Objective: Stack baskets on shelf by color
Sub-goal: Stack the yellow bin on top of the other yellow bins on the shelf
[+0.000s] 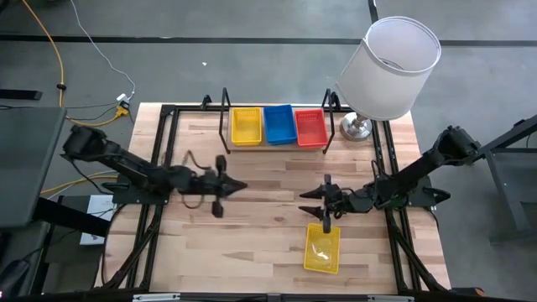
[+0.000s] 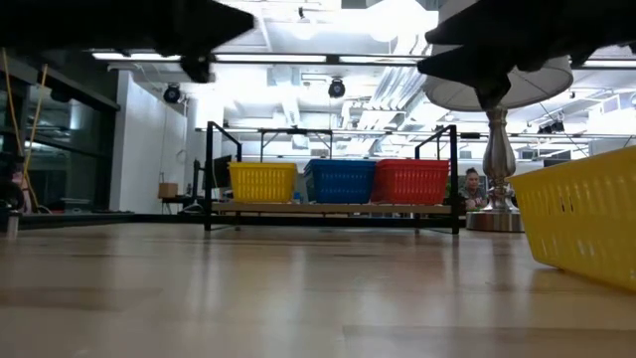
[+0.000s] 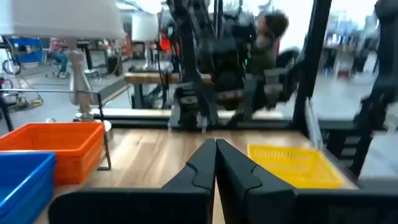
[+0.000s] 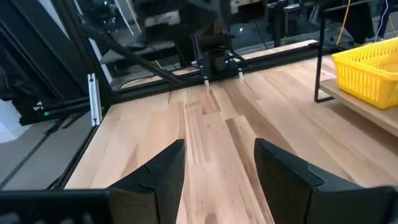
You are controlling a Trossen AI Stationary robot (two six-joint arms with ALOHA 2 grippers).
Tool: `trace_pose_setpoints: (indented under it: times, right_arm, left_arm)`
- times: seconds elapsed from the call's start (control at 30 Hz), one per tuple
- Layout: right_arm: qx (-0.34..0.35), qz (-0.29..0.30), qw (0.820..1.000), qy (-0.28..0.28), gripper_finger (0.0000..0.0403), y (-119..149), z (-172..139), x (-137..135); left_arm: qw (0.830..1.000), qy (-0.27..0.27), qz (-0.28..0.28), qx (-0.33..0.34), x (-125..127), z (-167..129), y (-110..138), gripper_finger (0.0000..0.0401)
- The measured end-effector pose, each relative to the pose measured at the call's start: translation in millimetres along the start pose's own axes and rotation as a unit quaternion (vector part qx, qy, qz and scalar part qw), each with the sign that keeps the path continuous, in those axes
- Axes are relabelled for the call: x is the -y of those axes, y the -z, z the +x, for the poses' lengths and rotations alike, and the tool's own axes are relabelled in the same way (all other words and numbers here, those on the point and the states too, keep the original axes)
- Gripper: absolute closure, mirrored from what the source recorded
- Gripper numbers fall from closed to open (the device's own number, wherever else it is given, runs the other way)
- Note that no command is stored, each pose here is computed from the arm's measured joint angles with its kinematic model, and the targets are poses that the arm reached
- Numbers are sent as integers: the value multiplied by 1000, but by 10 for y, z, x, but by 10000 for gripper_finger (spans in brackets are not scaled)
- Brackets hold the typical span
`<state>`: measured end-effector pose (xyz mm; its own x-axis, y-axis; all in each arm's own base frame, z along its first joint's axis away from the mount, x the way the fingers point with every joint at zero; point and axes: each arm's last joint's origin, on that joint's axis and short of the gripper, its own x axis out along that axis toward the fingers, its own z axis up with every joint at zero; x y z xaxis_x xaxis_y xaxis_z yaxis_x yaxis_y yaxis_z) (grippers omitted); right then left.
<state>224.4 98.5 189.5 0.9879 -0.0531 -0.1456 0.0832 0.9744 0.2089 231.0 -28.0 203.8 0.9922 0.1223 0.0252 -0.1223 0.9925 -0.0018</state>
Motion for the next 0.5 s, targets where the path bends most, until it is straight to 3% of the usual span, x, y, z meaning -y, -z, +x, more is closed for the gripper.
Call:
trace_pose_setpoints:
  times: [0.1,0.2,0.37,0.5]
  right_arm:
    - [-31,-23,999,7,222,-50,30,-107]
    - [-123,-43,991,30,222,-109,52,-239]
    - [-286,-33,953,93,222,-243,-59,-429]
    - [-345,-24,932,108,222,-276,-117,-570]
  left_arm:
    - [999,2,-30,26,-57,-220,-29,401]
    - [998,9,-41,45,-75,-373,-53,401]
    - [995,25,-52,77,-64,-508,-180,401]
    - [995,41,-53,75,-24,-562,-206,401]
